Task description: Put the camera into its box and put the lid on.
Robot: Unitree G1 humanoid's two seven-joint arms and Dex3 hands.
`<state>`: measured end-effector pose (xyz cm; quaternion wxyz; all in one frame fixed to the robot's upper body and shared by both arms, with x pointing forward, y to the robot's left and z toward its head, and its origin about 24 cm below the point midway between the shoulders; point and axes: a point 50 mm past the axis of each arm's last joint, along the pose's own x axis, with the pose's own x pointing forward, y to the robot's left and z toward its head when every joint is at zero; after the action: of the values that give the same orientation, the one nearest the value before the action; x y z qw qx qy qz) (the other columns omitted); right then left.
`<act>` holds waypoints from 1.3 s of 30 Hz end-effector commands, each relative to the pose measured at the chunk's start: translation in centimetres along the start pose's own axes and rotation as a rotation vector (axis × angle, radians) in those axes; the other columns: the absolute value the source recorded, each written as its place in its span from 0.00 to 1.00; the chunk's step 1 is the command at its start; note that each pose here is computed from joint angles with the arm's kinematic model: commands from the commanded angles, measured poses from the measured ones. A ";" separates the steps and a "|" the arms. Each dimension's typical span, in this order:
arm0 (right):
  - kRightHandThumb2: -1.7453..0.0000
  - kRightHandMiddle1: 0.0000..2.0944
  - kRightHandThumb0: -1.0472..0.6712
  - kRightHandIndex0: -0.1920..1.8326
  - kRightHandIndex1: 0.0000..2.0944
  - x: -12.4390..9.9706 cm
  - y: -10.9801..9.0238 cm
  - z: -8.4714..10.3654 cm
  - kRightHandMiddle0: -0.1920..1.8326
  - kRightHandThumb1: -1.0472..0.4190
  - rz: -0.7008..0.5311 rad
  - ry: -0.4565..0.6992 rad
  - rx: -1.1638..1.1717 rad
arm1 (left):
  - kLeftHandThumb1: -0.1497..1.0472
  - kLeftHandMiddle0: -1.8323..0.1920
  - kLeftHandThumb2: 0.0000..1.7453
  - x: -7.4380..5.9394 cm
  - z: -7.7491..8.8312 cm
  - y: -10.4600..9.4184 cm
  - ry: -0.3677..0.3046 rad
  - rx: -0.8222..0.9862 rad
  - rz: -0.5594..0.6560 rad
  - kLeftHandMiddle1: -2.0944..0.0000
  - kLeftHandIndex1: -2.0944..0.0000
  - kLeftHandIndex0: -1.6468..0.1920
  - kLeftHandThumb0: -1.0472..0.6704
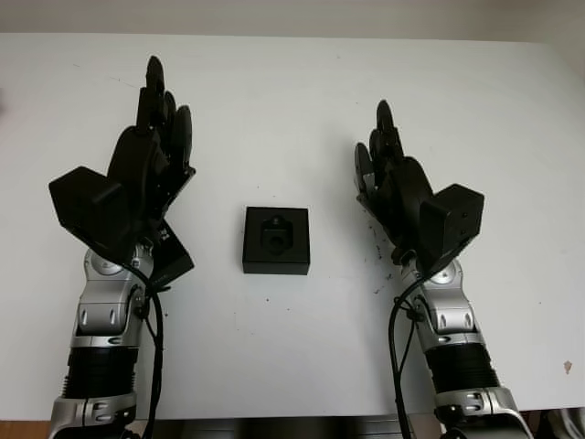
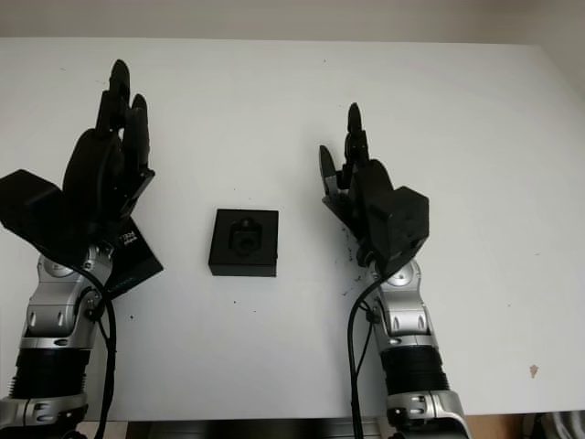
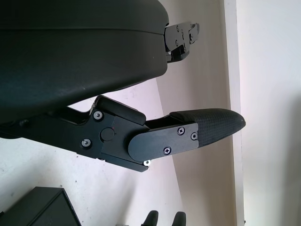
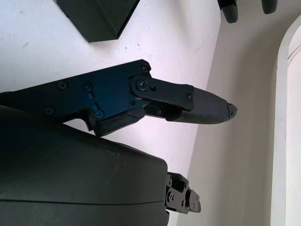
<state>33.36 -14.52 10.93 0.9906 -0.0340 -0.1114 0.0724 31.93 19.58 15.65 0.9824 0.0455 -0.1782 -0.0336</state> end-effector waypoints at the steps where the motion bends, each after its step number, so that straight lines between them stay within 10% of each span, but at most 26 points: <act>1: 0.66 0.00 0.17 0.00 0.00 0.0 -0.2 0.2 0.00 0.00 -0.007 -0.013 -0.003 | 1.00 1.00 0.35 0.1 0.3 0.0 -0.014 -0.009 -0.005 1.00 1.00 1.00 0.15; 19: 0.66 0.00 0.16 0.00 0.00 0.1 -2.1 2.1 0.00 0.00 0.021 -0.079 -0.045 | 1.00 1.00 0.34 0.1 0.1 -0.3 -0.008 -0.014 -0.007 1.00 1.00 1.00 0.14; 27: 0.79 0.06 0.17 0.09 0.05 2.4 -6.0 7.9 0.10 0.00 0.071 -0.280 -0.252 | 1.00 1.00 0.35 0.1 0.0 -0.3 -0.001 0.001 -0.004 1.00 1.00 1.00 0.15; 33: 0.98 0.45 0.21 0.26 0.14 5.0 -9.4 13.7 0.07 0.13 0.085 -0.337 -0.457 | 1.00 1.00 0.35 0.0 0.1 -0.1 -0.011 -0.007 -0.005 1.00 1.00 1.00 0.15; 39: 0.97 0.34 0.17 0.35 0.15 6.5 -10.7 16.8 0.23 0.22 0.141 -0.275 -0.902 | 1.00 1.00 0.34 0.1 0.0 -0.2 -0.007 -0.009 -0.006 1.00 1.00 1.00 0.14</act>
<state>37.22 -22.95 28.90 0.8582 -0.4306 -0.2644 0.0899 32.00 19.48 15.45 0.9830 0.0436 -0.1752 -0.0347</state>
